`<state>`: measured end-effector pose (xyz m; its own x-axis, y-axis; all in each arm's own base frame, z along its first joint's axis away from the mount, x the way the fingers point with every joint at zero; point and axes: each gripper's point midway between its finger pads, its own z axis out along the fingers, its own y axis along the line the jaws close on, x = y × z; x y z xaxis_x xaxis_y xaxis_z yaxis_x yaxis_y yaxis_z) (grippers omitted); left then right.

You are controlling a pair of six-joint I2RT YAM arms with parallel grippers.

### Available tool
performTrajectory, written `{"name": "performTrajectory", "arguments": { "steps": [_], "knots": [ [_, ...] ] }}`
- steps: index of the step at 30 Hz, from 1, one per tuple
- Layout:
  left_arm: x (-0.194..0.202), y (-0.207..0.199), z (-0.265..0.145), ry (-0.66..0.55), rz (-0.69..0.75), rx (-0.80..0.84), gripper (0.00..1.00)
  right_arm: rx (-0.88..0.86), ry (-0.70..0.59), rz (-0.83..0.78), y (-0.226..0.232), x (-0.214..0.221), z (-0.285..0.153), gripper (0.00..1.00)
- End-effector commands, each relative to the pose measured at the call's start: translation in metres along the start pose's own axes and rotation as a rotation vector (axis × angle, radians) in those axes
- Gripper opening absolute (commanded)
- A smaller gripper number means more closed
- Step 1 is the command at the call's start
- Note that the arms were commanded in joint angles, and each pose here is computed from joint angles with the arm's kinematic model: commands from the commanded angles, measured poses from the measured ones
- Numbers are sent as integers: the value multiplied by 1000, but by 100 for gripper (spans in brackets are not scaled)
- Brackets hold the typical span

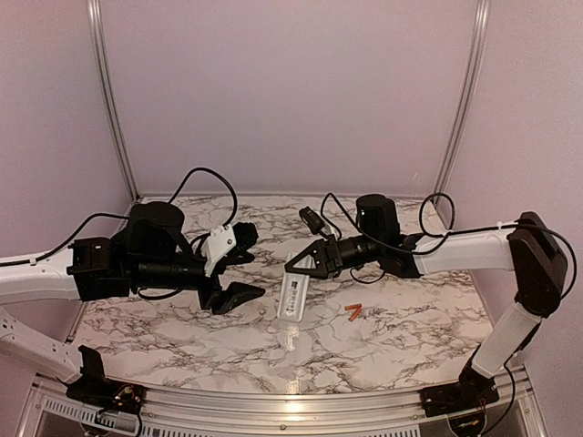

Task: Load the batteries into the remote control
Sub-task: Pass from the left arm to the right, then remove the battery cover from the remote control.

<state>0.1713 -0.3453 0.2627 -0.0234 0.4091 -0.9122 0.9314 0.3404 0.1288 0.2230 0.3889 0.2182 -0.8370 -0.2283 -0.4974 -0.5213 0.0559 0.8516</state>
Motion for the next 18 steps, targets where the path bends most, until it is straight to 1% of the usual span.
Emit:
{"name": "performTrajectory", "arguments": {
  "steps": [1,8,11,14,18],
  "knots": [
    [13,-16,11,95,196,42,70,27,34,60,-25,12,1,0],
    [15,-34,27,131,338,75,53,22,44,96,-37,18,4,0],
    [22,-40,36,164,382,95,50,7,48,106,-40,19,7,0],
    [32,-39,46,212,417,80,48,-1,49,111,-42,20,8,0],
    [40,-44,55,241,430,95,46,-11,48,119,-45,22,9,0]
  ]
}}
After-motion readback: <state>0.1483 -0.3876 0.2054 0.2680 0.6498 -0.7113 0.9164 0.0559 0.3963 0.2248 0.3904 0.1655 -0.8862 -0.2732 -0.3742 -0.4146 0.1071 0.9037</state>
